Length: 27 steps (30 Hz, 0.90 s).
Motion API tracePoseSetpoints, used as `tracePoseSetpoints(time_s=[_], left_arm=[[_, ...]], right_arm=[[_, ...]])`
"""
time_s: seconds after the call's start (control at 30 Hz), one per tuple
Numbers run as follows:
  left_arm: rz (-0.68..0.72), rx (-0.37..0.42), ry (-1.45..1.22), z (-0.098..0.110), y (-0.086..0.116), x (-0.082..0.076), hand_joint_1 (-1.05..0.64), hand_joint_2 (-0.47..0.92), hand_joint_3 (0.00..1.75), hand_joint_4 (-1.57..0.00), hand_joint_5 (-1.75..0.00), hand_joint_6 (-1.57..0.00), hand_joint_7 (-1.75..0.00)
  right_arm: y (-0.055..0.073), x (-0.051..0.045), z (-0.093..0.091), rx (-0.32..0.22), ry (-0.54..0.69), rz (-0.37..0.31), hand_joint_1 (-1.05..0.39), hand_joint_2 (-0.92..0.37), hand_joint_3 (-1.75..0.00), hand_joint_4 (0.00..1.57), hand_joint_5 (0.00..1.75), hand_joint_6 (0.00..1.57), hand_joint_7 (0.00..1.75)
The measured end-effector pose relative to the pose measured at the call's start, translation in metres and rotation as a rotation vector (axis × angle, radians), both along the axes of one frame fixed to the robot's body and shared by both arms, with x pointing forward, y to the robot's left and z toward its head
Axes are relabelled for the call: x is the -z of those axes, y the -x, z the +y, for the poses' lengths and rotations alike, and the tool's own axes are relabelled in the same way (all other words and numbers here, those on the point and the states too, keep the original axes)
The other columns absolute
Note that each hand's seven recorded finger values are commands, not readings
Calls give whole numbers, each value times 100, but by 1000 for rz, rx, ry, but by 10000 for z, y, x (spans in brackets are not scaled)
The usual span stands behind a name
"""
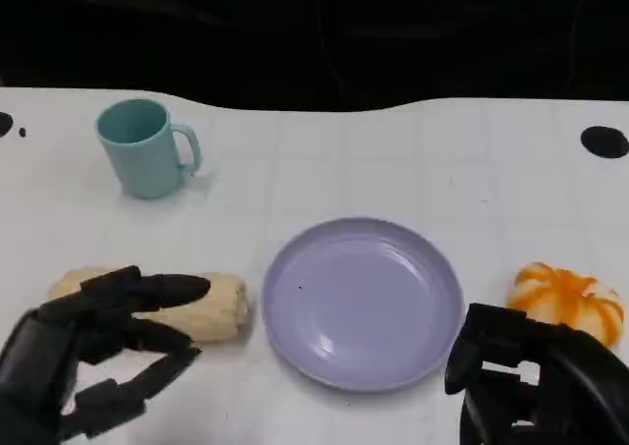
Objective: Grasp the towel on the left side of the plate with the left hand and place it into the plate.
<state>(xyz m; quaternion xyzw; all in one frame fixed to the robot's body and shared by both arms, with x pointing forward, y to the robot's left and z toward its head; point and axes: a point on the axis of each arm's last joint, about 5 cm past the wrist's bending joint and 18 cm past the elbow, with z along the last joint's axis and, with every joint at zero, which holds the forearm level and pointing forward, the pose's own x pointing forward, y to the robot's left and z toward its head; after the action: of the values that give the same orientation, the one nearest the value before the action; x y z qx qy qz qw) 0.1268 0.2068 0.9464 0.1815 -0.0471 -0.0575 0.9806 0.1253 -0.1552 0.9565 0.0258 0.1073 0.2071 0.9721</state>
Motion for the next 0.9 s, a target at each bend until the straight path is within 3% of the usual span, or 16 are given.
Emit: tracePoseSetpoints(time_s=[0.17, 0.33, 0.53, 0.9], left_arm=[[-30, 27, -327, 50, -97, -239, -51, 92, 7, -43, -41, -51, 0], [-45, 75, -662, -7, -239, -331, -59, 92, 5, -34, -32, -39, 0], [-28, 112, -981, -143, -426, -278, -62, 92, 4, -28, -27, -30, 0], [78, 141, -1112, -286, -787, -86, -64, 91, 1, -30, -20, -24, 0]], right_arm=[[1, -9, 12, -4, 1, 1, -5, -51, -134, 73, 175, 62, 162], [-3, -19, 12, -4, 2, -5, -5, -51, -134, 73, 175, 62, 162], [-5, -27, 5, -5, 1, -7, -4, -51, -134, 73, 175, 62, 162], [0, -25, 2, -5, 13, -6, -6, -50, -133, 73, 175, 63, 161]])
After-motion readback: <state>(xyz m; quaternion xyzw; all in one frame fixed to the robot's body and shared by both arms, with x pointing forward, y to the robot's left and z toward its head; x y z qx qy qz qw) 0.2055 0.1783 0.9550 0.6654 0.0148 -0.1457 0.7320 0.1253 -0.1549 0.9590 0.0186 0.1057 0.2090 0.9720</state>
